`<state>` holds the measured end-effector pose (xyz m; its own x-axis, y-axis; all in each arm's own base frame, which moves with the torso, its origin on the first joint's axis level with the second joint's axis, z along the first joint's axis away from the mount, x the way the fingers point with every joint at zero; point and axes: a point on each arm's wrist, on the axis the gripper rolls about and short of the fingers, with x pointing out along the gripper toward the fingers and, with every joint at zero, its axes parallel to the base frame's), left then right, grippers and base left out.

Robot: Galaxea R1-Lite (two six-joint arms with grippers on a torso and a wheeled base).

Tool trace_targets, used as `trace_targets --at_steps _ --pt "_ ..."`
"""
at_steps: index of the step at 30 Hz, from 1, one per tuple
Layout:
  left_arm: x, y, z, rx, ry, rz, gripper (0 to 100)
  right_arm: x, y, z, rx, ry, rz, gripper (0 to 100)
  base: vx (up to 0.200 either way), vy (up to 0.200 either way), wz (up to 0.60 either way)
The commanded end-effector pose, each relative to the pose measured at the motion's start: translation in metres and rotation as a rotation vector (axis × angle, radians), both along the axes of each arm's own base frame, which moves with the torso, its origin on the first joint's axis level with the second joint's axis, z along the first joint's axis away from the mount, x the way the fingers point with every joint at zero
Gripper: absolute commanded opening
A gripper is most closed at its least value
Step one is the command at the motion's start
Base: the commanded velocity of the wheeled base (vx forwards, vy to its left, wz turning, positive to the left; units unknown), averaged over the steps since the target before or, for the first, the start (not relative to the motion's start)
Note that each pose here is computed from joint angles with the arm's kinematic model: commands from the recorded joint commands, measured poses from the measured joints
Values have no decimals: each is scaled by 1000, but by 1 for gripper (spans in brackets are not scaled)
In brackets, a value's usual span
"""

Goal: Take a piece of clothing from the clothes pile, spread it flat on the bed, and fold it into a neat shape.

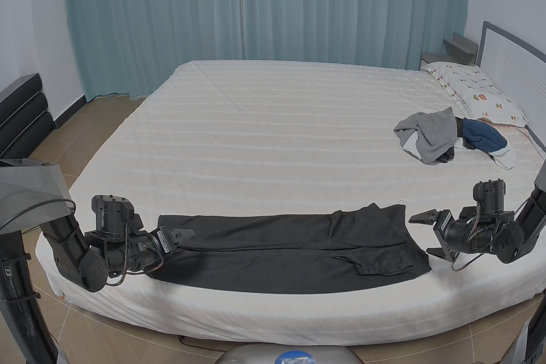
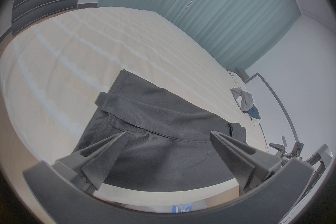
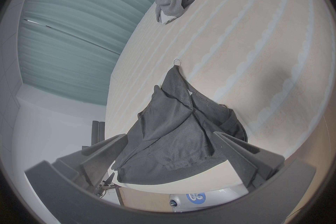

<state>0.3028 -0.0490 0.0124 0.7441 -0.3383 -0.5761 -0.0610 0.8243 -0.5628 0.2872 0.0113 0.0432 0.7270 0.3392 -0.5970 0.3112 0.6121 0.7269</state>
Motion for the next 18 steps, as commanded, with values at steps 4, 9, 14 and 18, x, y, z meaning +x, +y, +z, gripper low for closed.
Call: trace_targets --at_steps 4,9,14,18 --pt "20 -7 -23 -13 44 27 100 1 -2 -2 0 6 -6 100 0 0 0" --pt "36 -5 -30 -77 49 108 100 2 -2 -4 -1 11 -5 100 0 0 0" --pt "41 10 -34 -57 53 193 100 2 -1 -6 0 19 -2 100 0 0 0" --pt "41 22 -33 -47 45 237 100 2 -1 -8 -1 27 -2 100 0 0 0"
